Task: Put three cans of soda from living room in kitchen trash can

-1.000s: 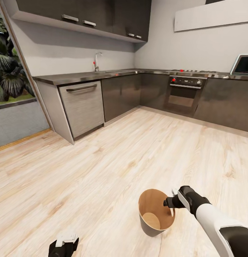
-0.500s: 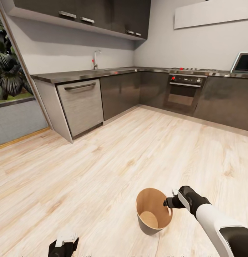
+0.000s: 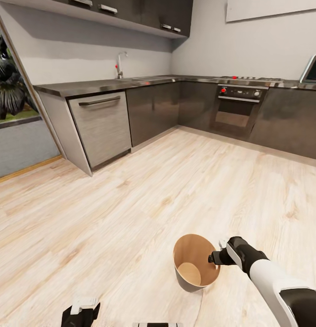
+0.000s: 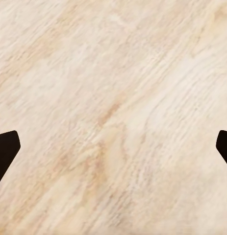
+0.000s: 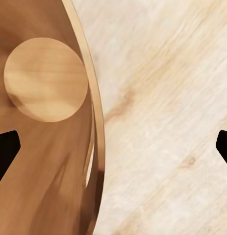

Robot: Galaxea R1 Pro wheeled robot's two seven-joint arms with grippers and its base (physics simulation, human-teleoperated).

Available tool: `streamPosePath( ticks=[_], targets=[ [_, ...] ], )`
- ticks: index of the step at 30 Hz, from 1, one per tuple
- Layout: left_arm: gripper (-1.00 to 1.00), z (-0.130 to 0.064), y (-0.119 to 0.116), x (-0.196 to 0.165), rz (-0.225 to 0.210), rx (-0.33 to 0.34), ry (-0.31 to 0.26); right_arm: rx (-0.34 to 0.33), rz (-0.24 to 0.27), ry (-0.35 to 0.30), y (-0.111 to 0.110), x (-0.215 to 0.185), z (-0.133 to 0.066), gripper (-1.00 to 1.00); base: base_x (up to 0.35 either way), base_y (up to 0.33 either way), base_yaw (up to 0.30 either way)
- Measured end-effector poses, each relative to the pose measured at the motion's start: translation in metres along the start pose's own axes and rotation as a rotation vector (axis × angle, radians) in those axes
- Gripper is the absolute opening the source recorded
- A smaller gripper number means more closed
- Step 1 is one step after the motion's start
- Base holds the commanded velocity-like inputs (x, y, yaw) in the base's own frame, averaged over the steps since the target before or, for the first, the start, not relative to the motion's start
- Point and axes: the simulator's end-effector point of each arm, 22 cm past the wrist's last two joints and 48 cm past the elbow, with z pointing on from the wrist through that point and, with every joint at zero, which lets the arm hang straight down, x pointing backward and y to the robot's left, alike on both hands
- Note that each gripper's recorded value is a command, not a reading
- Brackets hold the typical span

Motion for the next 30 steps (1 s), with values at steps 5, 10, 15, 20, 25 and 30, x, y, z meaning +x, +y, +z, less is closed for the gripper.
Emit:
streamPosePath(
  ticks=[5, 10, 15, 20, 25, 30],
  targets=[
    [1.00, 0.000, -0.001, 0.000, 0.001, 0.002, -0.002, 0.000, -0.001, 0.000, 0.001, 0.000, 0.000, 1.00, 0.000, 0.000, 0.000],
    [1.00, 0.001, -0.001, 0.002, 0.003, 0.002, 0.003, 0.000, -0.001, 0.004, 0.001, 0.001, 0.002, 1.00, 0.000, 0.000, 0.000],
    [1.00, 0.003, -0.001, 0.012, 0.004, 0.002, 0.024, -0.001, -0.001, 0.025, 0.001, 0.008, 0.012, 1.00, 0.000, 0.000, 0.000],
    [1.00, 0.004, -0.001, 0.013, 0.004, 0.002, 0.028, -0.001, -0.001, 0.029, 0.001, 0.010, 0.014, 1.00, 0.000, 0.000, 0.000],
    [1.00, 0.004, -0.001, 0.013, 0.005, 0.003, 0.027, -0.001, -0.001, 0.029, 0.001, 0.010, 0.014, 1.00, 0.000, 0.000, 0.000],
    [1.00, 0.004, -0.002, 0.013, 0.005, 0.003, 0.027, -0.001, -0.001, 0.029, 0.001, 0.010, 0.014, 1.00, 0.000, 0.000, 0.000]
  ],
)
